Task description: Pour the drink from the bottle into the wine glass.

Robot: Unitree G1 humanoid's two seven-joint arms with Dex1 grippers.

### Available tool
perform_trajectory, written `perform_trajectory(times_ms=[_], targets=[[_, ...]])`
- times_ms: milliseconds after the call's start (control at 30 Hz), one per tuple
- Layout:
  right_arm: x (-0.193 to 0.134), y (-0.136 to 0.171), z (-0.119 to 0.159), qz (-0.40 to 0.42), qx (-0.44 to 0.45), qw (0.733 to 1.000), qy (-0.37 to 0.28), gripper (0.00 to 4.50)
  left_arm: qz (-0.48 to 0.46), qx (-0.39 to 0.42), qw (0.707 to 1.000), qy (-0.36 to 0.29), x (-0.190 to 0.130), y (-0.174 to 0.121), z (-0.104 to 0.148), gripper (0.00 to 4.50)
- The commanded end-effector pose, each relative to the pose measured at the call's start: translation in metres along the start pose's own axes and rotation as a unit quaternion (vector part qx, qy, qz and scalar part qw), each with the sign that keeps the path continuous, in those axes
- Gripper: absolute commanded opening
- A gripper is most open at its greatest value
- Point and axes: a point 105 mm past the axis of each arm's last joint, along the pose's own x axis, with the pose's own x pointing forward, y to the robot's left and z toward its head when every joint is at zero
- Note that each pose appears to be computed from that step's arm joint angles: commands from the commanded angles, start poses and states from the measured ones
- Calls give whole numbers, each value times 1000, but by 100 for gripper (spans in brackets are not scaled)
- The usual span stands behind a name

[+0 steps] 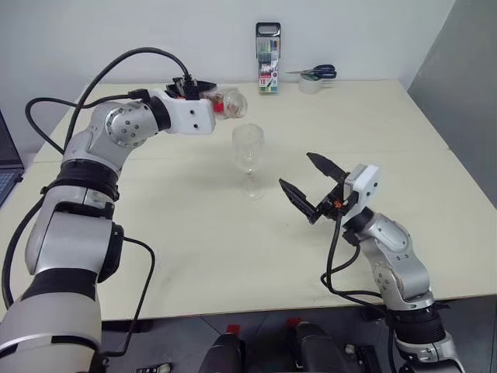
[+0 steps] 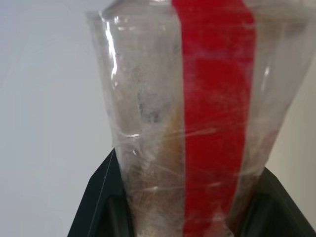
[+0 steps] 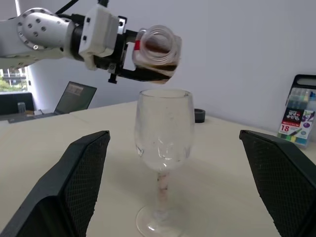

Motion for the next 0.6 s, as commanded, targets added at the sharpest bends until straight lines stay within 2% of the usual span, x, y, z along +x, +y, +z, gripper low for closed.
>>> perform_trajectory(times_ms=[33, 333, 600], targets=[[1, -5, 21, -12, 1, 999, -34, 450, 35, 34, 999, -10, -5, 28, 6, 179], [9, -5, 44, -12, -21, 997, -69, 450, 24, 45, 999, -4, -4, 25, 5, 179], [12, -4, 47, -10, -29, 997, -73, 450, 16, 66, 998, -2, -3, 25, 5, 179]])
